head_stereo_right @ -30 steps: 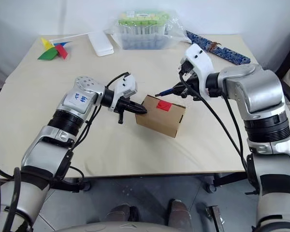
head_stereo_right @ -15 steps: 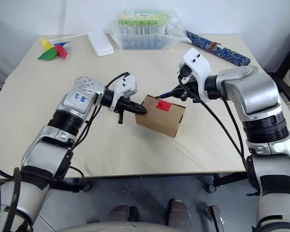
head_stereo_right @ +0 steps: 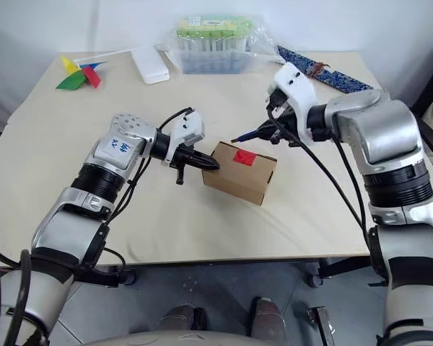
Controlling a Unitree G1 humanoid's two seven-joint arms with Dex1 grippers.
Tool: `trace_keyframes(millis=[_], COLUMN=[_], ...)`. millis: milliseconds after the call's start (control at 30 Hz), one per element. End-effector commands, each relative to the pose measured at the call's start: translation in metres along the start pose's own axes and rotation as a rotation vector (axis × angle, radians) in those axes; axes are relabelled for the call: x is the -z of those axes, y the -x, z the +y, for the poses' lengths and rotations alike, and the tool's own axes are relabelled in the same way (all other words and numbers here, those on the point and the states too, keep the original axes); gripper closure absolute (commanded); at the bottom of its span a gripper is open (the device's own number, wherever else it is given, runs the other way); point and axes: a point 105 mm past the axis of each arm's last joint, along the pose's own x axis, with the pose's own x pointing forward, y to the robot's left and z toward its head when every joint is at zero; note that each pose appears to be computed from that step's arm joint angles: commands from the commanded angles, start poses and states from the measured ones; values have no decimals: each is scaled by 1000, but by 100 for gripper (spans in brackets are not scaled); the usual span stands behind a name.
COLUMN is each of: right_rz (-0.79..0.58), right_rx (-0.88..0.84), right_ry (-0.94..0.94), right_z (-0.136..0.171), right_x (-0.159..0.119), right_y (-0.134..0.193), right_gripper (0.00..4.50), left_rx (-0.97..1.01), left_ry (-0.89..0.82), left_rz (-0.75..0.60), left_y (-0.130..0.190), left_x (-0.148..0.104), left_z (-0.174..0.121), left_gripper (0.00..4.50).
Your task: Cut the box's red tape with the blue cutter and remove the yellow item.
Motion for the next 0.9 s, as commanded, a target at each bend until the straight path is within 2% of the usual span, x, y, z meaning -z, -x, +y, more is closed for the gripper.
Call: trace_keyframes(millis=[33,500,900], right_rz=[-52,-29,-1], right_rx=[-17,-8,18], right_ry=[27,17,7], right_z=[6,-3,-10], right_x=[-16,-5,6], right_y=[7,-10,-7], right_gripper=[433,433,433], left_rx=[-2,-1,3], left_ry=[0,-3,-6], left_rz=[27,28,28], left_y=[-1,-1,0], left_x=[4,4,4], left_z=[0,0,-1], left_gripper=[450,450,450])
